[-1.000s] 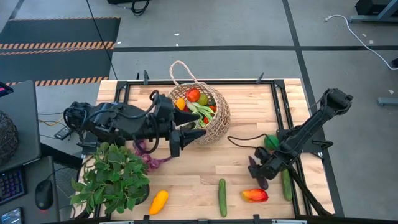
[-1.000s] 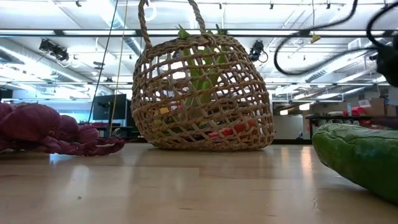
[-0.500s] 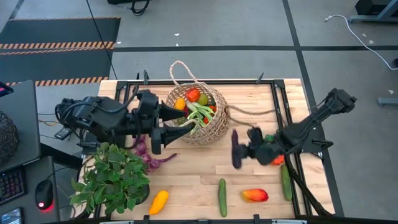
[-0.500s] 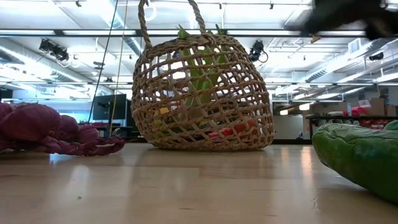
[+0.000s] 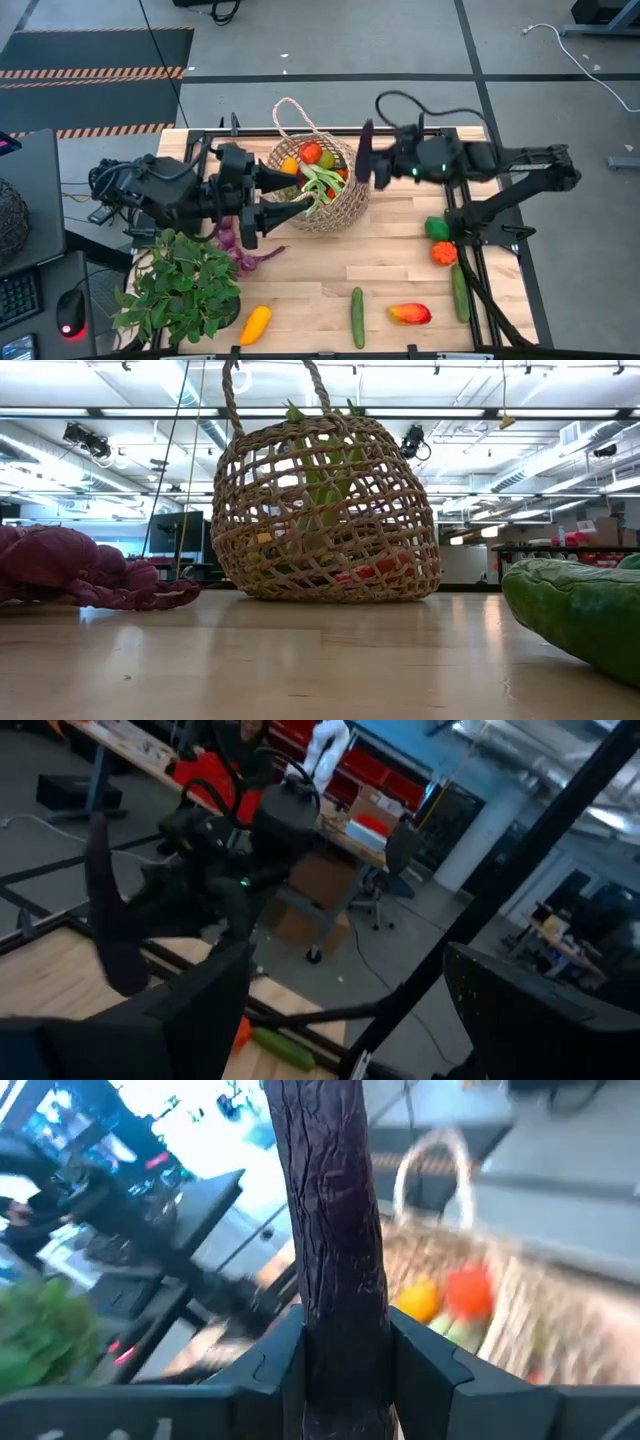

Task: Build produce basket
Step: Put the eggplant into the brown basket

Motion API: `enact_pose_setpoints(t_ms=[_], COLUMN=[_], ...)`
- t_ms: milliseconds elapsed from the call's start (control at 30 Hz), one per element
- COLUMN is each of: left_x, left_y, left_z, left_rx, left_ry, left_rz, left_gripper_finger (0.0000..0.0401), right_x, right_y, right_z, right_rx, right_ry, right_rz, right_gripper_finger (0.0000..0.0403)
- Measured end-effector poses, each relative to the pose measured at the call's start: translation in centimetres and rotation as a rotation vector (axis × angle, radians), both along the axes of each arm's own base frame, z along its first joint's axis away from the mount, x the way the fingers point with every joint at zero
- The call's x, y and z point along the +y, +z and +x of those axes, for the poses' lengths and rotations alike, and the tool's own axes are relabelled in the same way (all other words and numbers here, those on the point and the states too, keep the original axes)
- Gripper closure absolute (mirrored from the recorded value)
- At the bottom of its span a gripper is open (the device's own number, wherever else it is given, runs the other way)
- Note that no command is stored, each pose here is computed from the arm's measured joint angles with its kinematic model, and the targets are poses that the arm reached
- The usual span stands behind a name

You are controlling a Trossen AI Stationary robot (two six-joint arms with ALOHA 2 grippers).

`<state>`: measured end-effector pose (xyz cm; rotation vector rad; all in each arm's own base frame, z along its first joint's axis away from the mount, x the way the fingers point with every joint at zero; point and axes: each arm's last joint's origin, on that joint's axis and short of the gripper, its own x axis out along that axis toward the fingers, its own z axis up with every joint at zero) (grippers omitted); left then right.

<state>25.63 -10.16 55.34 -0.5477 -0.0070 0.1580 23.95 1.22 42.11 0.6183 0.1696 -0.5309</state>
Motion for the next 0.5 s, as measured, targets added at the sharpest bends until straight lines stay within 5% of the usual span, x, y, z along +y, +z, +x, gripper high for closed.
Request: enact_pose_setpoints(t_ms=[233, 500], left_x=[0.4, 0.6], left_y=[-0.1, 0.5], left_z=[0.5, 0.5], left_rx=[-0.011, -0.074], left_ry=[0.038, 0.114], left_rz=[-0.048, -0.076], left_gripper_finger=[0.0067, 0.0067], right_x=[-3.7, -5.4], right_y=[0.7, -0.9], right_z=[1.1, 5.6], right_rx=[-0.039, -0.078], right_ry=[0.077, 0.242], right_rz=[-0.057, -0.104], right_gripper_finger=[0.0282, 0.0282])
